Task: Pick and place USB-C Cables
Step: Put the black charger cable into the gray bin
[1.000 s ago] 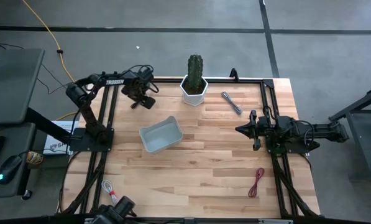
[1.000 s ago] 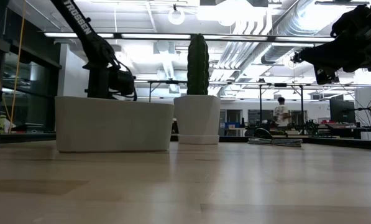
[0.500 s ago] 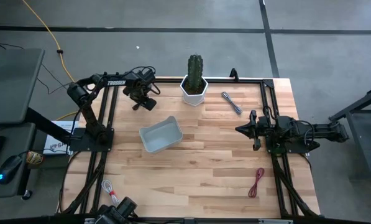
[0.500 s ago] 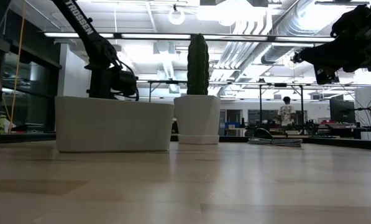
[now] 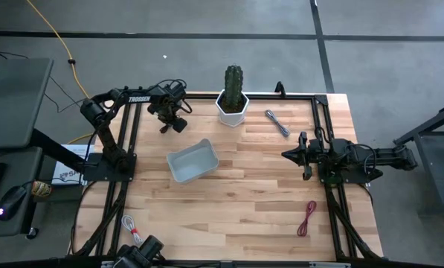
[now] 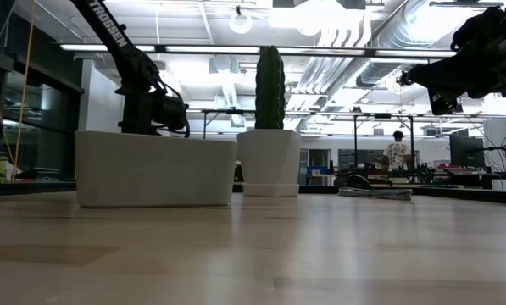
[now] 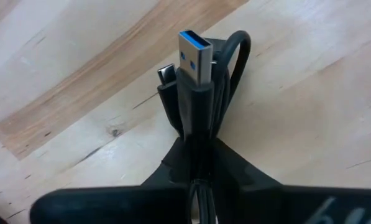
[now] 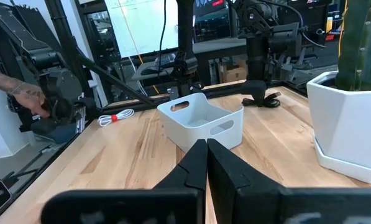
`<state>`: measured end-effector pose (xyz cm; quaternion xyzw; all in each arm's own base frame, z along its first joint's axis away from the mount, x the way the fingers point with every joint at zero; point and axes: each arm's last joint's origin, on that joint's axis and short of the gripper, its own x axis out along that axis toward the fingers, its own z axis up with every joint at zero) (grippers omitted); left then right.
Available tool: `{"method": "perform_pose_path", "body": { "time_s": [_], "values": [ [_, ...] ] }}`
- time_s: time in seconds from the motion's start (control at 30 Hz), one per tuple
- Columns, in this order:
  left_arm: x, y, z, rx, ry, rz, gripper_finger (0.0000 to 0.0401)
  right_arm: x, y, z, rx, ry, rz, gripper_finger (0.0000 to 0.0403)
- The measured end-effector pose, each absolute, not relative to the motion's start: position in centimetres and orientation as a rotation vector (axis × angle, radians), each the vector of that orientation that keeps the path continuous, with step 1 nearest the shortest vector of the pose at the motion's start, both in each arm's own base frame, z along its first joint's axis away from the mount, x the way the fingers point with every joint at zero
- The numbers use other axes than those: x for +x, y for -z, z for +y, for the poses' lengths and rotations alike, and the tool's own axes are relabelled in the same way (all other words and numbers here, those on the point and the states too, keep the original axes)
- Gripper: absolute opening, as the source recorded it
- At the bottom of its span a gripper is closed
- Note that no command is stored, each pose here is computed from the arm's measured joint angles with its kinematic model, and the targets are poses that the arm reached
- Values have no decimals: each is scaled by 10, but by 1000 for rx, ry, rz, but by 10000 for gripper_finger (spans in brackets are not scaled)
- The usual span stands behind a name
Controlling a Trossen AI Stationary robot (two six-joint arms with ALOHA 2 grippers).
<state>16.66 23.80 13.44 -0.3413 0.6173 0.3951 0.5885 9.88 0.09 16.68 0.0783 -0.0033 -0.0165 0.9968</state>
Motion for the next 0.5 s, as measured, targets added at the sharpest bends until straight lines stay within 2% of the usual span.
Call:
{"method": "perform_pose_path", "body": {
  "time_s": [0.5],
  "values": [
    [166,-135,238,-793,-904,1441,4,99,-167,1,157,33,-7,0]
  ]
}}
